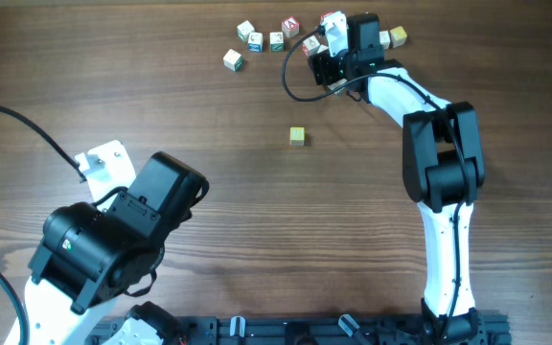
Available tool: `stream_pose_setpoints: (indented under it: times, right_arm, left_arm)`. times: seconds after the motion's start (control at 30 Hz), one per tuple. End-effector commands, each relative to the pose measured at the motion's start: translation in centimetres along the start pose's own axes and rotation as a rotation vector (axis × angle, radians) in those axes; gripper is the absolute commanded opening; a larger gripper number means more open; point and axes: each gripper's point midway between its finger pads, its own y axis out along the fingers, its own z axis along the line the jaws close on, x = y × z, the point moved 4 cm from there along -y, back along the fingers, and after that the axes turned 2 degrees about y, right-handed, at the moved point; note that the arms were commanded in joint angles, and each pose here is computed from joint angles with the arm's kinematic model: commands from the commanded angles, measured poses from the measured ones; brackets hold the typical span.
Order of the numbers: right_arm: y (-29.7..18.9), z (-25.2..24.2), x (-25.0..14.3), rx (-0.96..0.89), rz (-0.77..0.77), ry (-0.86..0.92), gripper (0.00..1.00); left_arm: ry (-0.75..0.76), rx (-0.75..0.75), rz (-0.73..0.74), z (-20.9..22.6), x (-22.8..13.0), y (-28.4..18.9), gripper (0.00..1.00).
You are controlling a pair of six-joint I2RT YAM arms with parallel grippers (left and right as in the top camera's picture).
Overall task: Form a tower
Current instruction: 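Reach the right gripper to the block cluster, then grasp the teal-edged H block with the right gripper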
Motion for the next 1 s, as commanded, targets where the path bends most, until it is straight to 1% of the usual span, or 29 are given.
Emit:
stream_pose_setpoints:
  times: [0.0, 0.03, 0.07, 0.13, 0.17, 0.23, 0.37, 0.47, 0.57, 0.63, 0.67, 0.73, 0.87, 0.9, 0.97]
  right_arm:
    - [0.5, 0.6, 0.8, 0.025, -0.035, -0.030, 0.61]
    - [0.5, 0.7, 1.0, 0.035, -0.043, -0.031, 0.52]
    - [0.5, 0.9, 1.1, 0.046, -0.047, -0.031, 0.49]
    - [0.4, 0.8, 1.2, 0.045, -0.046, -0.030, 0.47]
    - [0.0, 0.8, 1.7, 0.045, -0.044, -0.029, 0.40]
    - [-1.1, 0.9, 3.2, 0.044, -0.060, -0.030, 0.36]
    - [-5.6, 1.6, 6.7, 0.046, -0.077, -0.038, 0.34]
    - [-10.9, 4.2, 9.5, 0.073, -0.066, -0.051, 0.33]
    - [-14.8, 6.9, 10.2, 0.109, -0.019, -0.071, 0.33]
    - [-17.2, 9.1, 9.6, 0.153, 0.045, -0.084, 0.33]
    - [-17.8, 9.9, 9.2, 0.171, 0.071, -0.085, 0.35]
    - [-18.5, 11.2, 7.5, 0.195, 0.163, -0.068, 0.35]
    - [-19.5, 12.3, 4.0, 0.232, 0.351, 0.057, 0.33]
    - [-19.9, 13.0, 3.2, 0.282, 0.391, 0.075, 0.32]
    - [-20.0, 12.8, 2.1, 0.268, 0.440, 0.079, 0.31]
  left_arm:
    - [-0.024, 0.000, -0.001, 0.2, 0.0, 0.0, 1.00]
    - [-0.024, 0.000, -0.001, 0.2, 0.0, 0.0, 1.00]
    - [-0.023, 0.000, -0.001, 0.2, 0.0, 0.0, 1.00]
    - [-0.024, 0.000, -0.001, 0.2, 0.0, 0.0, 1.00]
    - [-0.024, 0.000, -0.001, 0.2, 0.0, 0.0, 1.00]
    - [-0.024, -0.001, -0.001, 0.2, 0.0, 0.0, 1.00]
    - [-0.023, 0.000, -0.001, 0.2, 0.0, 0.0, 1.00]
    - [-0.024, 0.000, -0.001, 0.2, 0.0, 0.0, 1.00]
    - [-0.024, 0.000, -0.001, 0.2, 0.0, 0.0, 1.00]
    - [-0.024, 0.000, -0.001, 0.2, 0.0, 0.0, 1.00]
    - [-0.024, 0.000, -0.001, 0.2, 0.0, 0.0, 1.00]
    - [-0.024, 0.000, -0.001, 0.2, 0.0, 0.0, 1.00]
    - [-0.024, 0.000, -0.001, 0.2, 0.0, 0.0, 1.00]
    - [-0.024, -0.001, -0.001, 0.2, 0.0, 0.0, 1.00]
    - [-0.024, 0.000, -0.001, 0.2, 0.0, 0.0, 1.00]
